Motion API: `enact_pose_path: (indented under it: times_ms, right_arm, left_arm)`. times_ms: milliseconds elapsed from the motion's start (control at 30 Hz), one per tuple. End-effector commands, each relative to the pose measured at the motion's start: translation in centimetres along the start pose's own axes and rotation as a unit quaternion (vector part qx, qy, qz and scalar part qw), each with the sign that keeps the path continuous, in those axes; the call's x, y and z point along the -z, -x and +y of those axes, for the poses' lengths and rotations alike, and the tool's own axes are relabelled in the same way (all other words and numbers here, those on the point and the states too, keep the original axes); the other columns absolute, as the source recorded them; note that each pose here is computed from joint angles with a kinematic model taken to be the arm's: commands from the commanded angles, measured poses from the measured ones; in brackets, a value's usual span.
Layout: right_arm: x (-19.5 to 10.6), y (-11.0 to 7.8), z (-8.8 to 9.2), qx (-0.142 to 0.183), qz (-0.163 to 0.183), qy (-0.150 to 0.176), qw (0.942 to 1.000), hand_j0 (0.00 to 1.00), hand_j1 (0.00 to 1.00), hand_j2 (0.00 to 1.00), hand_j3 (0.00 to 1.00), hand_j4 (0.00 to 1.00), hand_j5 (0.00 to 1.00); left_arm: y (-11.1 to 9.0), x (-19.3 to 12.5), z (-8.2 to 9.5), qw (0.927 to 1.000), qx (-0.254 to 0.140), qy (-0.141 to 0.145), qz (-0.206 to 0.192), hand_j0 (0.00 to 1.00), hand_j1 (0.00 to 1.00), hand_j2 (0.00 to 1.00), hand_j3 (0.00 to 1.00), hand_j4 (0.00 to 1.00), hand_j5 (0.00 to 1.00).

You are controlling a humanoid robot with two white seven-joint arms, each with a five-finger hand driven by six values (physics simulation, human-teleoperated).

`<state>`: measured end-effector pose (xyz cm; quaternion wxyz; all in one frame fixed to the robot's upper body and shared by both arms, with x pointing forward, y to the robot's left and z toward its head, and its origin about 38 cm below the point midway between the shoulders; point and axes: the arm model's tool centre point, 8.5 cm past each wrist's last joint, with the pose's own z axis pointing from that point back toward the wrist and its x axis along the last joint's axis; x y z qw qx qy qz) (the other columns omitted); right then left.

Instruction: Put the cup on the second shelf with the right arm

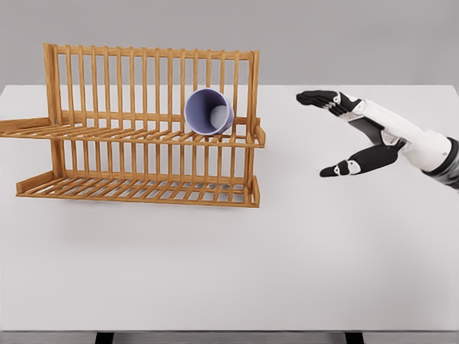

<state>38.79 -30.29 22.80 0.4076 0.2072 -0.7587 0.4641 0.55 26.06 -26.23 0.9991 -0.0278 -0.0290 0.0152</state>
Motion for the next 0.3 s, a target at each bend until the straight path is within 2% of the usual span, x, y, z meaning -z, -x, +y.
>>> enact_pose_path:
  times_ms: [0, 33, 267]
  right_arm:
    - [-2.1, -1.7, -2.6, -0.027, 0.017, 0.015, 0.9994, 1.0, 1.0, 1.0, 1.0, 1.0, 1.0]
    - [-3.0, -1.7, -2.7, -0.028, 0.029, 0.018, 0.999, 1.0, 1.0, 1.0, 1.0, 1.0, 1.0]
    - [-3.0, -1.7, -2.6, -0.028, 0.028, 0.017, 0.9991, 1.0, 1.0, 1.0, 1.0, 1.0, 1.0]
  left_arm:
    - [0.0, 0.0, 0.0, 1.0, 0.0, 0.0, 0.0, 1.0, 1.0, 1.0, 1.0, 1.0, 1.0]
    - [0.0, 0.0, 0.0, 1.0, -0.001, 0.0, 0.0, 1.0, 1.0, 1.0, 1.0, 1.0, 1.0]
    - [0.0, 0.0, 0.0, 1.0, 0.0, 0.0, 0.0, 1.0, 1.0, 1.0, 1.0, 1.0, 1.0]
